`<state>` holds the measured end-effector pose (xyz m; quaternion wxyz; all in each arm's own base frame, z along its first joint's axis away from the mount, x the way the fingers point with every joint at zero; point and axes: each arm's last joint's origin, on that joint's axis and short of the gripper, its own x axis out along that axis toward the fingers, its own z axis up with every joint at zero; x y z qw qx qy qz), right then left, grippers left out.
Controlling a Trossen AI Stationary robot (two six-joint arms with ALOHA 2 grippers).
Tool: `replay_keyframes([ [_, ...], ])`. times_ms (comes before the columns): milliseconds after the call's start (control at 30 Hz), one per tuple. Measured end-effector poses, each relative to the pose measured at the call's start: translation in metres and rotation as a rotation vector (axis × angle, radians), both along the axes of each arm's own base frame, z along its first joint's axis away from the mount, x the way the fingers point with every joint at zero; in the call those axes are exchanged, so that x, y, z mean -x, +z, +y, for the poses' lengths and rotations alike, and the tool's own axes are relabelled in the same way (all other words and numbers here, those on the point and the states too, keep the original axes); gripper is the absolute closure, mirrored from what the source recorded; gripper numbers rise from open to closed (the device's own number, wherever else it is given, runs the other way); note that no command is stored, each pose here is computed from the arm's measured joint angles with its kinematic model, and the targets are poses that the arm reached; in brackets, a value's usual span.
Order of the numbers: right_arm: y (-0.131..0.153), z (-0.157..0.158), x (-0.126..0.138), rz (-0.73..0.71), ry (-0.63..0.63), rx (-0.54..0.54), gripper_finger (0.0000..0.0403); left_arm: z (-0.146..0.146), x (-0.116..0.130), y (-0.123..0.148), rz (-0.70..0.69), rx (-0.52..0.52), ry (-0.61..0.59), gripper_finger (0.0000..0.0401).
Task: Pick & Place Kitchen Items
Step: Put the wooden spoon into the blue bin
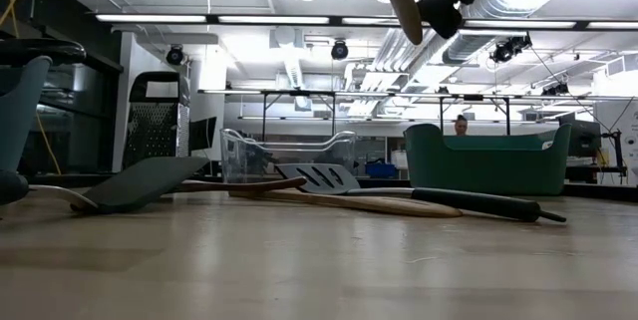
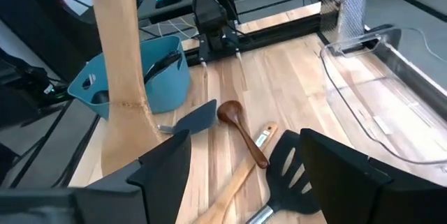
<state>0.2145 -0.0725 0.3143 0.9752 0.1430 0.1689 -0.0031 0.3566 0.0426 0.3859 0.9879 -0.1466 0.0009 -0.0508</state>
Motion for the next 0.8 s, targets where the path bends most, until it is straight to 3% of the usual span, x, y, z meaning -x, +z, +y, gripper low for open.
replay_keyframes([
  [367,-0.001,0.0,0.005,0.032,-0.005,0.014,0.0144,0.0,0.006,0.001,0.042,0.029,0.023,0.0317],
  [800,-0.007,0.001,0.011,0.121,-0.049,0.027,0.0144,-0.006,0.06,0.015,0.276,0.156,0.228,0.0317],
])
